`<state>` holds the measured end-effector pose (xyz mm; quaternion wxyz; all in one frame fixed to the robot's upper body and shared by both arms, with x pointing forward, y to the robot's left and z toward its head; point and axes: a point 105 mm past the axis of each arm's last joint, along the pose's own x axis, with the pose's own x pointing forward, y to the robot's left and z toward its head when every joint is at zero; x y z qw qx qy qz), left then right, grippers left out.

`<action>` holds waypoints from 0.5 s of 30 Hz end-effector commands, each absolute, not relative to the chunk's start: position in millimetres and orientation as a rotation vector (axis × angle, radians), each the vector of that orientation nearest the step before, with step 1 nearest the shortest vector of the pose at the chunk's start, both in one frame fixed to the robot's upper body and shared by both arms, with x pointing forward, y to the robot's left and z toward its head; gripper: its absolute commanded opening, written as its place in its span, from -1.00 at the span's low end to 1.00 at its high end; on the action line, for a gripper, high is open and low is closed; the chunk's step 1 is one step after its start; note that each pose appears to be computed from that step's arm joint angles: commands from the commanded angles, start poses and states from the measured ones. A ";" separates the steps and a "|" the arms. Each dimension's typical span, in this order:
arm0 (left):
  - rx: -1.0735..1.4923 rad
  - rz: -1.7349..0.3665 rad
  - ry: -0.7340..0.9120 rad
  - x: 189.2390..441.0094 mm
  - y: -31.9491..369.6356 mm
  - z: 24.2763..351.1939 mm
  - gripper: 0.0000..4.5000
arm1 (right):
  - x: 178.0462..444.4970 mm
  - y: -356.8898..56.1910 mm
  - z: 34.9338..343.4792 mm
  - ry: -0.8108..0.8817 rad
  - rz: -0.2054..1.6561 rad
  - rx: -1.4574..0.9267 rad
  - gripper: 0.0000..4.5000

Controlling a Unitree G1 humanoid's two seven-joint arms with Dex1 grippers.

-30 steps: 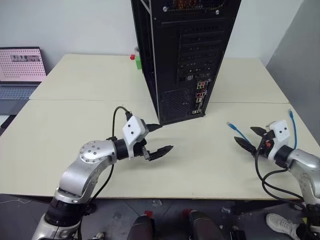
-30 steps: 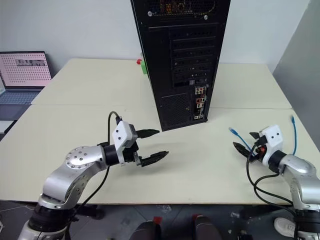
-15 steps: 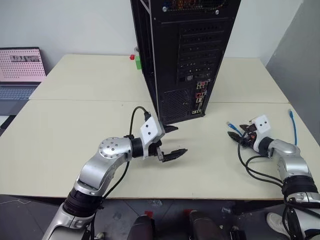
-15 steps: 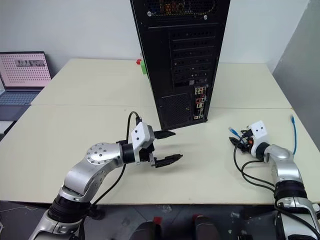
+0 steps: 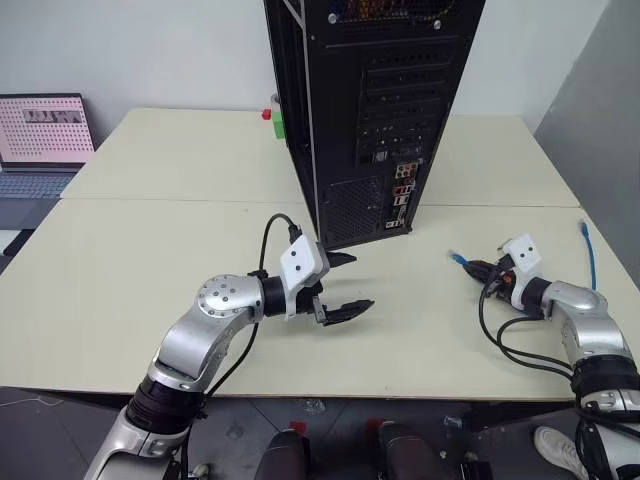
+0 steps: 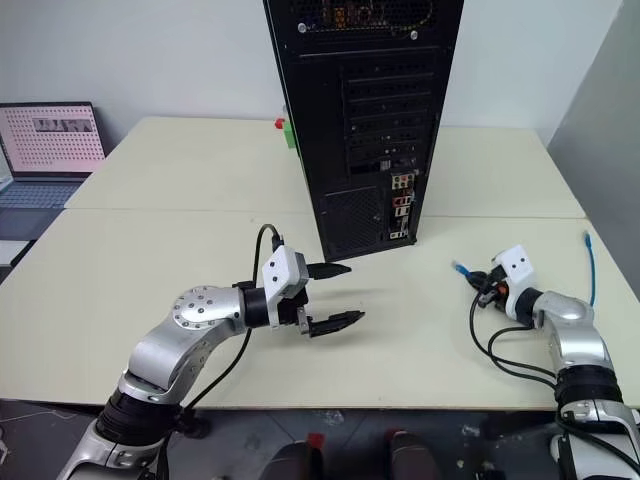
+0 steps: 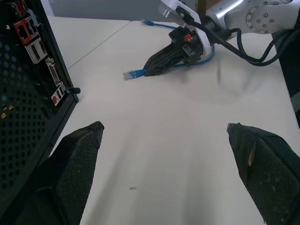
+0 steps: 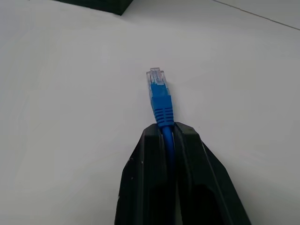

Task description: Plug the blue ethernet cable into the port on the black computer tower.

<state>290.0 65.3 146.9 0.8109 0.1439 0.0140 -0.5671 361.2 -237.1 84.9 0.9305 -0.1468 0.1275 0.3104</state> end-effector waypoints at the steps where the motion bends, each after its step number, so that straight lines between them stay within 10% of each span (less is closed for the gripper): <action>1: 0.349 -1.256 0.005 288.5 63.8 153.2 1.00 | 351.8 -204.5 109.9 0.190 0.802 -0.379 -1.00; 15: 0.472 -1.397 0.046 293.0 54.8 137.3 1.00 | 296.8 -102.5 128.5 0.181 1.243 -0.571 -1.00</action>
